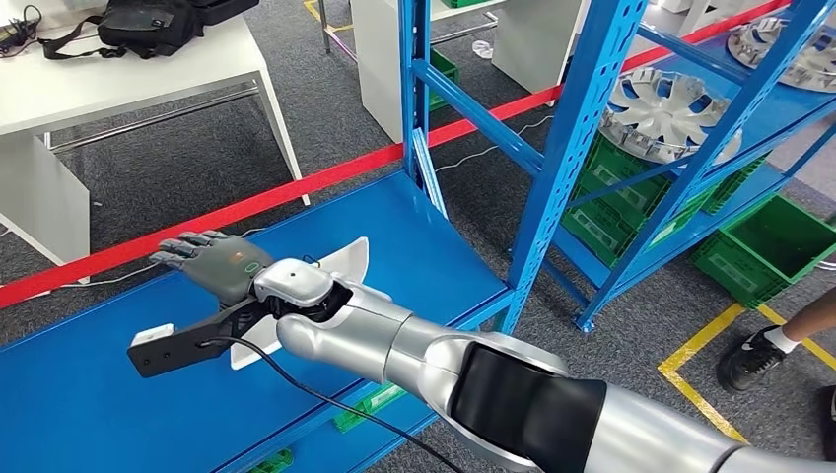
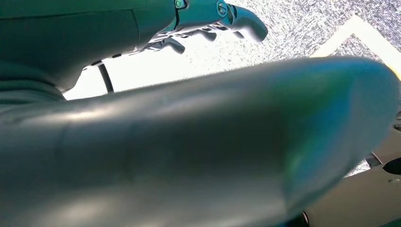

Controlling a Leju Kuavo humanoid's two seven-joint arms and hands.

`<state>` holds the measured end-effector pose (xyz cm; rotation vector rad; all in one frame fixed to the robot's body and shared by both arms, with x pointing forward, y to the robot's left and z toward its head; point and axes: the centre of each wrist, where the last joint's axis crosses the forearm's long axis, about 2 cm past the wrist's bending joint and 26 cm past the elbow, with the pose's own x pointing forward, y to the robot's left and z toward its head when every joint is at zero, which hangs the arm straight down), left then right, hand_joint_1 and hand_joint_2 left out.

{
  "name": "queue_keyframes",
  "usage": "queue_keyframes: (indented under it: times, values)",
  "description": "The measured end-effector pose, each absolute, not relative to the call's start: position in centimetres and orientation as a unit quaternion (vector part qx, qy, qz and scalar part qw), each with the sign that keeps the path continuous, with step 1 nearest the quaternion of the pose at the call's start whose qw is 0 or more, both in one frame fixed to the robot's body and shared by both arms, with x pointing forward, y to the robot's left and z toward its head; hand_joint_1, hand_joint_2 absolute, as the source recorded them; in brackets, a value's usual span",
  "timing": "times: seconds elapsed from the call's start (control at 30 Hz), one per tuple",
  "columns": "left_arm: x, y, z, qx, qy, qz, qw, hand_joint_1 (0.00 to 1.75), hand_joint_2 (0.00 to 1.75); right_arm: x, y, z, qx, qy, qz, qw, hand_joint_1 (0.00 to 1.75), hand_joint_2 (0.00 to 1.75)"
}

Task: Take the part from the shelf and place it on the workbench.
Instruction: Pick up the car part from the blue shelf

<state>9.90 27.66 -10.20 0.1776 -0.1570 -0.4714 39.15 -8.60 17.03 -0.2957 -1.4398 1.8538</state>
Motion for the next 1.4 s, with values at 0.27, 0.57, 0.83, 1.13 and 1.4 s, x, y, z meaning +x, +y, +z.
queue_keyframes:
  times: [0.27,0.57,0.83,1.13,1.4]
  values:
    - [9.9,27.7,-10.2,0.088,-0.076,-0.232,0.966,0.0,0.0,38.1,-8.1,16.8,-0.115,-0.558,0.741,0.355,0.0,1.75]
    - [9.8,27.6,-10.2,0.088,-0.07,-0.229,0.967,0.0,0.0,37.2,-8.3,15.8,-0.147,-0.484,0.784,0.359,0.0,1.75]
    - [9.7,27.6,-10.2,0.087,-0.066,-0.224,0.968,0.0,0.0,37.1,-9.1,14.9,-0.173,-0.435,0.811,0.352,0.0,1.75]
    - [9.5,27.6,-10.3,0.088,-0.063,-0.225,0.968,0.0,0.0,37.2,-10.4,14.2,-0.203,-0.402,0.82,0.354,0.0,1.75]
    - [9.5,27.6,-10.3,0.089,-0.062,-0.229,0.967,0.0,0.0,37.3,-11.5,13.5,-0.223,-0.378,0.826,0.354,0.0,1.75]
